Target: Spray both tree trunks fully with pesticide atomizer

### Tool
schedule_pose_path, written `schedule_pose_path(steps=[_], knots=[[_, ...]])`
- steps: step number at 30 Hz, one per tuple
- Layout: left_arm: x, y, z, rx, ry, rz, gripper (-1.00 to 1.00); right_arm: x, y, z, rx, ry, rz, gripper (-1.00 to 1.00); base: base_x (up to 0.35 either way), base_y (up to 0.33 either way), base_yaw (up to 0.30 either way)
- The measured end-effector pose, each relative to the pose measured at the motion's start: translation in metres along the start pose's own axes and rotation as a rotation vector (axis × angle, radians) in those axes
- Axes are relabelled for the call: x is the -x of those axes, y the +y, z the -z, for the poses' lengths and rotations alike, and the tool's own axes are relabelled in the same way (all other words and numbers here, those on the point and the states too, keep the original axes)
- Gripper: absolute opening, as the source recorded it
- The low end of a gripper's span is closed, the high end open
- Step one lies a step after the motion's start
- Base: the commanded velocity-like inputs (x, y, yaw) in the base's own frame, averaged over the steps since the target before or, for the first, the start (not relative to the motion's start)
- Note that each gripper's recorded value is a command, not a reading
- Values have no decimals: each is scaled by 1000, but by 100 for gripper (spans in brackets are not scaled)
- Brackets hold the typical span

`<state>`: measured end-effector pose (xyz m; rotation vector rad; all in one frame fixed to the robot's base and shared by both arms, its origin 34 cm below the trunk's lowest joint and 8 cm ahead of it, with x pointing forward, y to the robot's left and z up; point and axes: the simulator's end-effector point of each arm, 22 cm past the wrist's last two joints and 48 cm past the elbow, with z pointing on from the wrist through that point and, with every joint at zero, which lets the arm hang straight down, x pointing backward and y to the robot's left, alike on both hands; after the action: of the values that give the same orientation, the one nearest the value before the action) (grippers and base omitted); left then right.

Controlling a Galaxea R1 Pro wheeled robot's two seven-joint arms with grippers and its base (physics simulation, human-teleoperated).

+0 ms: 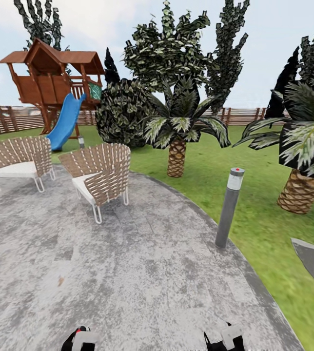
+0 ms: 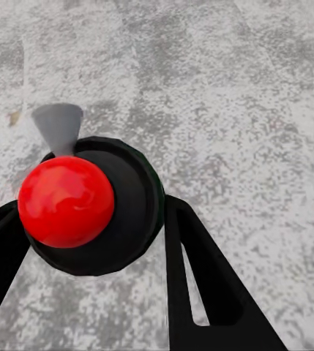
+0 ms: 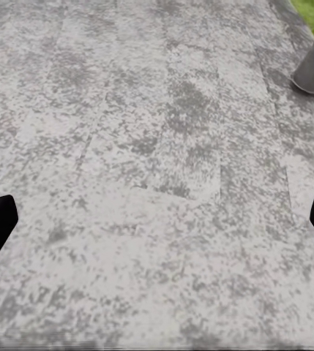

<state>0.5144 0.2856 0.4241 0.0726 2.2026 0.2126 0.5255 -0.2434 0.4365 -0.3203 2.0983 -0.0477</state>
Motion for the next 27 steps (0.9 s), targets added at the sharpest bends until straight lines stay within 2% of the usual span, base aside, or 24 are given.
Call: schedule_pose_path(steps=[17,23,27], knots=[[-8,3,-1,6,18,-1,-100,-7,2,0,4,16,-2,100,0,0,-260],[-11,10,-1,26,22,43,-100,-10,2,0,4,22,-4,100,0,0,-259],[-6,16,2,47,-29,91,-100,-12,2,0,4,26,-6,100,0,0,-259]])
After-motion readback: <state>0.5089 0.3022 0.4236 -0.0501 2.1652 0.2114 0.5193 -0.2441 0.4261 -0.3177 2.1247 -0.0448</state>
